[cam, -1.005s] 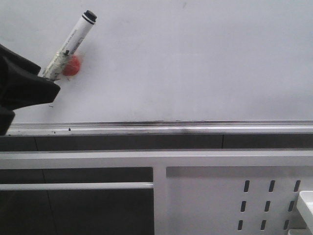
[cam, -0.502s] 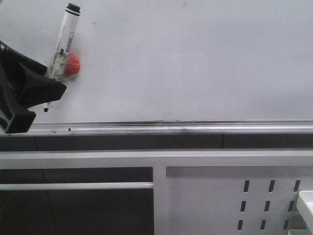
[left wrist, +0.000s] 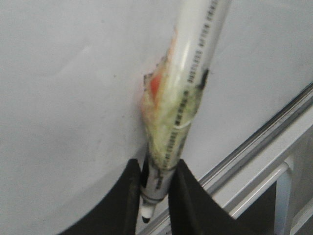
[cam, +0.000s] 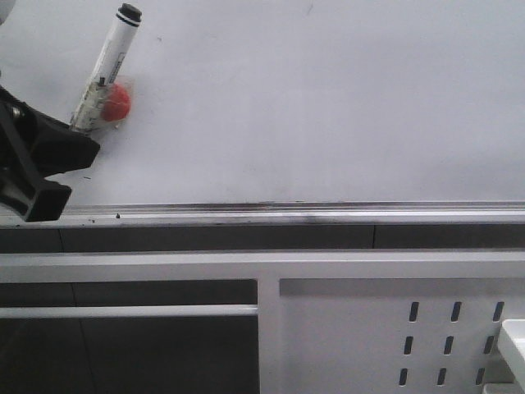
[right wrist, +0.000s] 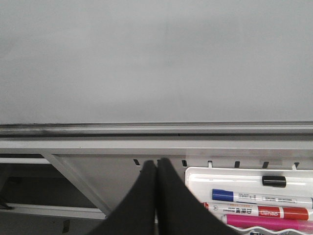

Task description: Write number 1 on whiteboard

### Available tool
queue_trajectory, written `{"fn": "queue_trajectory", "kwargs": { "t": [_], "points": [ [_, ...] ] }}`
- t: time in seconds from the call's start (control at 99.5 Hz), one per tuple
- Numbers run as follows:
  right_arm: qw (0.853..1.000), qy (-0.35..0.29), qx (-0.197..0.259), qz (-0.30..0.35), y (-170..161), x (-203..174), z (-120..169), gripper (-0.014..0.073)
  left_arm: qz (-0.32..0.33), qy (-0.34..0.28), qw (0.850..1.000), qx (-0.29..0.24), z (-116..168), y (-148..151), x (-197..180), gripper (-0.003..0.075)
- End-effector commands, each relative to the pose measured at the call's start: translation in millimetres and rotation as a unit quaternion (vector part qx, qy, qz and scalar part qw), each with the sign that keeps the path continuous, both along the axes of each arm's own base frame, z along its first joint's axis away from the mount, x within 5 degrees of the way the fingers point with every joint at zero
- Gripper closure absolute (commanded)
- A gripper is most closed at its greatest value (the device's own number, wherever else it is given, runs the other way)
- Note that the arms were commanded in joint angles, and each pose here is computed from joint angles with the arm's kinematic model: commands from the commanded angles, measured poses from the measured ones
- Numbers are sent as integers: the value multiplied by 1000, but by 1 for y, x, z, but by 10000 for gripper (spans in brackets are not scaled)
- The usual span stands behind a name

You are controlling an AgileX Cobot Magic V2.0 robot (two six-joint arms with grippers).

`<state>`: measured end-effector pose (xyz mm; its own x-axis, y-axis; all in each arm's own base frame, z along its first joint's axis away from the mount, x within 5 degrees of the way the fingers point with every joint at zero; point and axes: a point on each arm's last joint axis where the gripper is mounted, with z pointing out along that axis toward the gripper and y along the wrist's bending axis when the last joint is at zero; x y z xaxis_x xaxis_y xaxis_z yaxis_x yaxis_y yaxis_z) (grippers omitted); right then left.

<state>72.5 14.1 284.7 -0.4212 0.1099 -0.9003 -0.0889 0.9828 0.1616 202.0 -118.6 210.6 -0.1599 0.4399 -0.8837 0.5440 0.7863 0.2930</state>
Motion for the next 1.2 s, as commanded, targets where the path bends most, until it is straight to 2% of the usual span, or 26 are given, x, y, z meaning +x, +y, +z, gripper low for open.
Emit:
{"fn": "queue_trajectory", "kwargs": {
  "t": [0.0,0.141,0.221,0.291,0.382,0.412,0.482,0.573,0.673,0.764,0.924,1.025,1.185],
  "points": [
    [999,-37,3,-3,0,4,14,664,26,-75,995,-58,25,0,8,740],
    [998,-35,4,43,6,2,16,663,-3,-78,996,-34,26,-2,4,740],
    [991,-37,-50,122,15,-2,21,622,-55,-106,993,5,32,-6,-4,740],
    [980,-46,-80,178,21,-4,29,522,-87,-123,988,20,39,-10,-13,740],
    [971,-69,-84,214,27,-3,44,352,-132,-133,981,47,48,-18,-24,740],
    [968,-78,-88,222,28,-2,49,298,-153,-128,977,70,49,-21,-28,740],
    [961,-99,-100,240,31,1,61,239,-202,-127,963,129,52,-31,-36,740],
    [946,-121,-129,273,38,6,73,236,-243,-131,946,171,62,-43,-44,740],
    [932,-129,-131,312,48,16,80,236,-261,-131,939,182,74,-55,-47,740],
    [921,-125,-127,347,59,27,82,236,-257,-119,943,175,84,-62,-45,740],
    [910,-117,-108,382,74,45,84,236,-243,-93,955,141,92,-70,-38,739],
    [900,-110,-112,407,82,52,87,236,-246,-85,955,144,91,-76,-36,739],
    [893,-102,-110,425,94,63,92,236,-252,-81,953,146,89,-81,-35,739]
  ]
}}
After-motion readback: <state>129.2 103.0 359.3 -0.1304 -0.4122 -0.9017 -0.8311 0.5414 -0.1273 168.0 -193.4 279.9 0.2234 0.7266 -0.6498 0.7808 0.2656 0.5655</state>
